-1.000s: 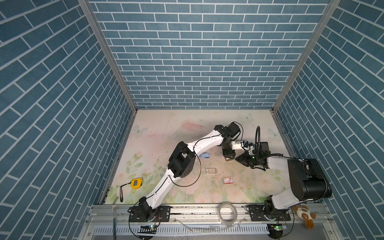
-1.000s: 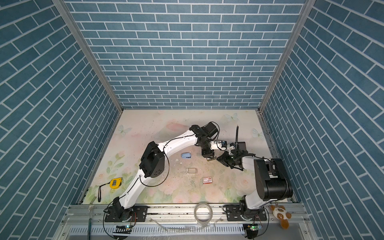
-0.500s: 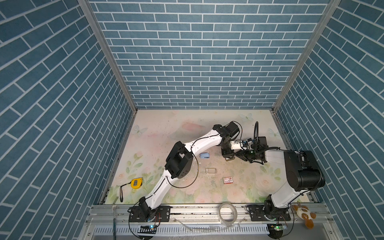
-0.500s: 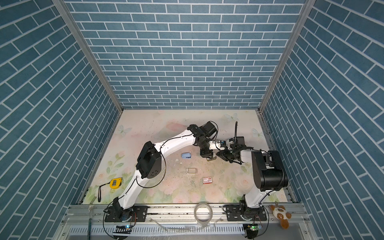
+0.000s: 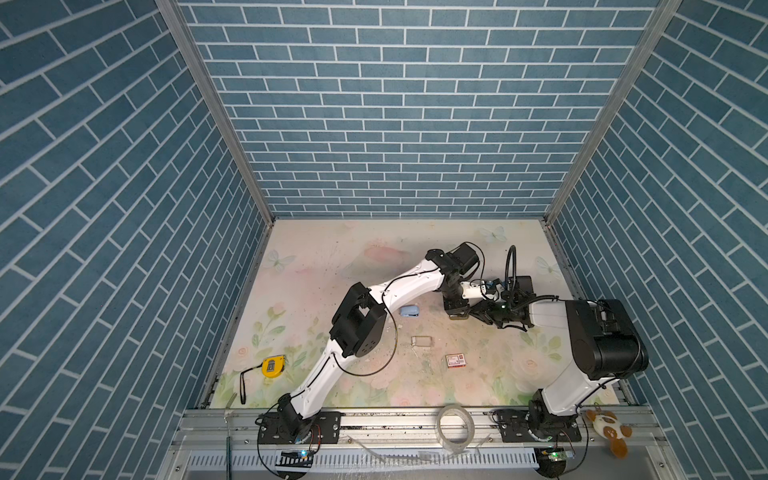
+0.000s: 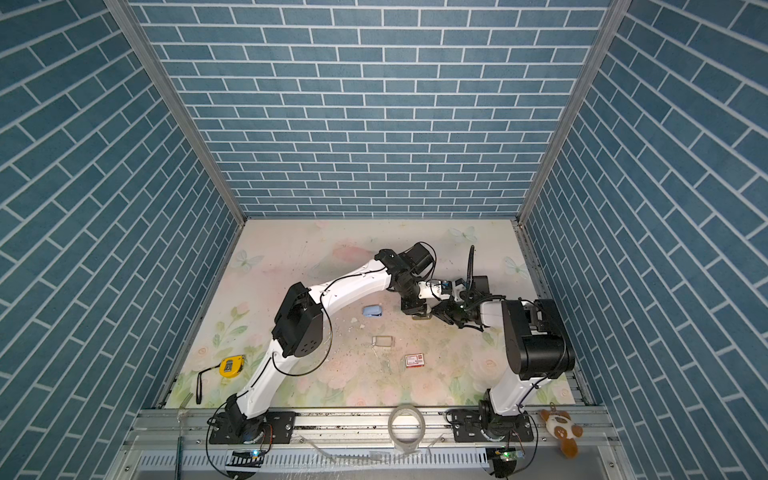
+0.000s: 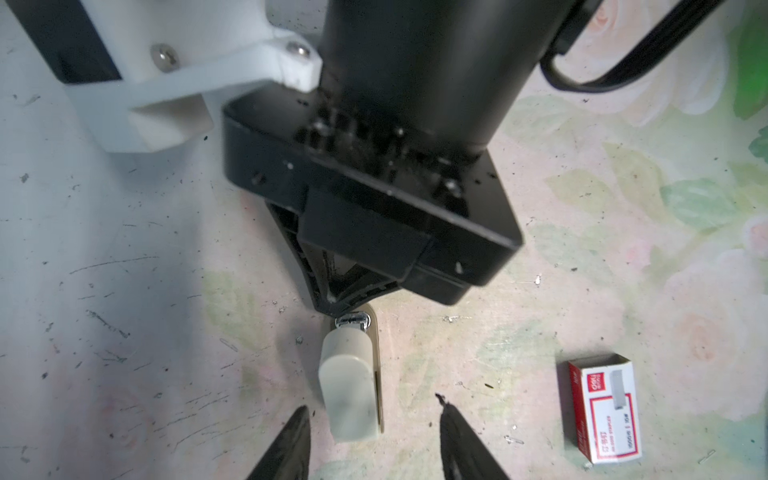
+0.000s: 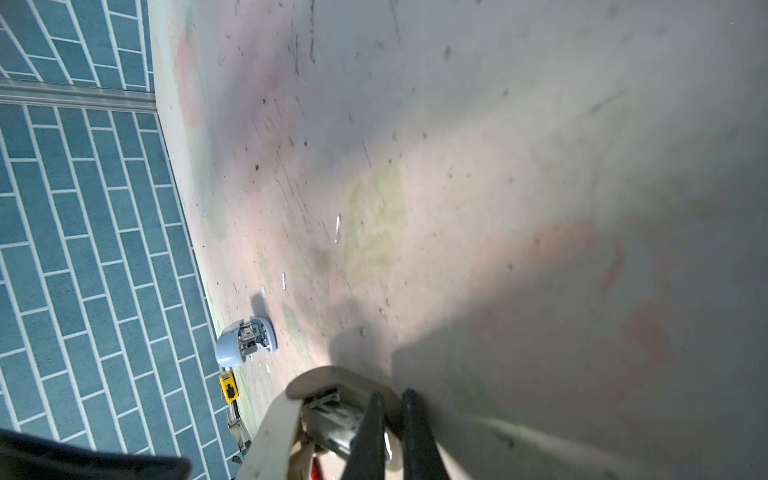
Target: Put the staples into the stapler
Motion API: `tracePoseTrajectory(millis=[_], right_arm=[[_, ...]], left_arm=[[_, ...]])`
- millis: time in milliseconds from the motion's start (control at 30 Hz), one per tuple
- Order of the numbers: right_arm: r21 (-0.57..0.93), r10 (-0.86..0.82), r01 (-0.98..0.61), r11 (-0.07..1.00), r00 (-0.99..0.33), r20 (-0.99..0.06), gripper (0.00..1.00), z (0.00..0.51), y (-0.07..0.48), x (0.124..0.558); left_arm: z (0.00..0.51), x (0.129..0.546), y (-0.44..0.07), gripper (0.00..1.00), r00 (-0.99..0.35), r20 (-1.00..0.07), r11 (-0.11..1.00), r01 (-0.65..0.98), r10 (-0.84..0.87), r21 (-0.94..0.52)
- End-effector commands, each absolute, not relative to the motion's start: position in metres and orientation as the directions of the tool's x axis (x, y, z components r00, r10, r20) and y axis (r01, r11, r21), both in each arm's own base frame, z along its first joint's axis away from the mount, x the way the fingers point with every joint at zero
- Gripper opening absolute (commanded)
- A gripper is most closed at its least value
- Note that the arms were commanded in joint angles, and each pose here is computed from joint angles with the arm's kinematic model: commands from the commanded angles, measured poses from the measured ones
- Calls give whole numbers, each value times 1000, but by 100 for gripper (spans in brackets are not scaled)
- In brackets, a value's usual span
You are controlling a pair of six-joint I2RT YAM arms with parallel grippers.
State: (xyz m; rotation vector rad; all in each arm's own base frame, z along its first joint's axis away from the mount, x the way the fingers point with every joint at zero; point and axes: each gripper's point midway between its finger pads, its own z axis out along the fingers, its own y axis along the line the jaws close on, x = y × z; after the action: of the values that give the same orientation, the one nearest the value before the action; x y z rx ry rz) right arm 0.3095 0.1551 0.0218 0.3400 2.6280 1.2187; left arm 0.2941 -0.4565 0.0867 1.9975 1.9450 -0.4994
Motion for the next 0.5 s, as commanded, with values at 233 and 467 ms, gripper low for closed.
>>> tracePoseTrajectory(millis=[233,467], right_arm=[[716,293,170,677,-955,-49,13,3,148,279],[662,376,195,724,-916,-141,14,24,130,294]], left_arm=[[84,292,-458,52,48,-445,-60,998,894,-13],[88,298,-458,53,143,-423,-141,989,895,37]])
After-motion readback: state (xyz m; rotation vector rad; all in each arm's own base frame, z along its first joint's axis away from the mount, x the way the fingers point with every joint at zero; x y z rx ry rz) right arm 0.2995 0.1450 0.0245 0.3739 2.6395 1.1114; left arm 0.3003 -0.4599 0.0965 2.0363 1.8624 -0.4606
